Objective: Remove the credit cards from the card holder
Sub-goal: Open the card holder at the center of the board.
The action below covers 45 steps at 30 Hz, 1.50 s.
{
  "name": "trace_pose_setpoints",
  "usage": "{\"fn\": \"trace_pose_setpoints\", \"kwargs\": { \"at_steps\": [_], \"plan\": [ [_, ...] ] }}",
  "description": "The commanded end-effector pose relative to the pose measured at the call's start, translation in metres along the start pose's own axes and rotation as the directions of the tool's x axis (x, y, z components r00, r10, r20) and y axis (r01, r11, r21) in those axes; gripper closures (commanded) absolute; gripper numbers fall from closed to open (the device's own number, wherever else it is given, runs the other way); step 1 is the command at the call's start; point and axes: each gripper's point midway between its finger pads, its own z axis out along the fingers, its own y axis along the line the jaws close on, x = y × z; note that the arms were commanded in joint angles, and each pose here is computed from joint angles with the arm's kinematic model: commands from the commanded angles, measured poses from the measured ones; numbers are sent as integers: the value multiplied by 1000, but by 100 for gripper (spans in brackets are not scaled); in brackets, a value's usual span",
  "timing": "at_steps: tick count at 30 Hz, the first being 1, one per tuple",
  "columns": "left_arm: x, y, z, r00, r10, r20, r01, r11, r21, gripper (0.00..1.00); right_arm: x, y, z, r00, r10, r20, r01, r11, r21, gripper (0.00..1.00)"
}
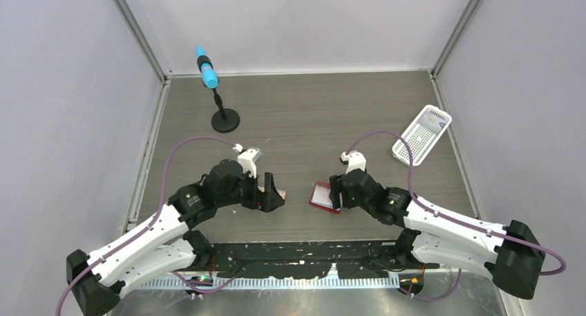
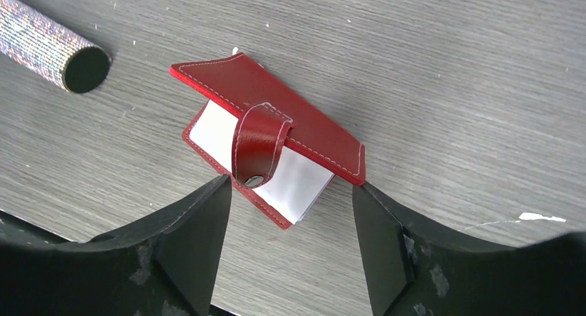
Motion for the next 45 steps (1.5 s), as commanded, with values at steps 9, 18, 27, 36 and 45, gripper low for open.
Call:
{"fn": "trace_pose_setpoints", "kwargs": {
  "at_steps": [9,18,27,36,45],
  "plan": [
    [-11,0,-12,996,43,75,-43,999,-4,15,-32,17,-8,967,-250,59,254,964,-81,15],
    [-8,4,-17,995,52,88,-52,999,-10,14,-34,17,-3,939,-342,-28,340,939,-55,11],
    [-7,5,-20,994,56,93,-55,998,-11,14,-50,14,-4,916,-394,-76,396,918,4,11],
    [-5,7,-21,994,53,99,-52,999,-13,13,-23,47,3,876,-464,-133,442,881,-167,11],
    [-10,11,-28,987,51,150,-48,999,-22,13,-3,53,13,808,-557,-190,547,830,-108,11]
  ]
}}
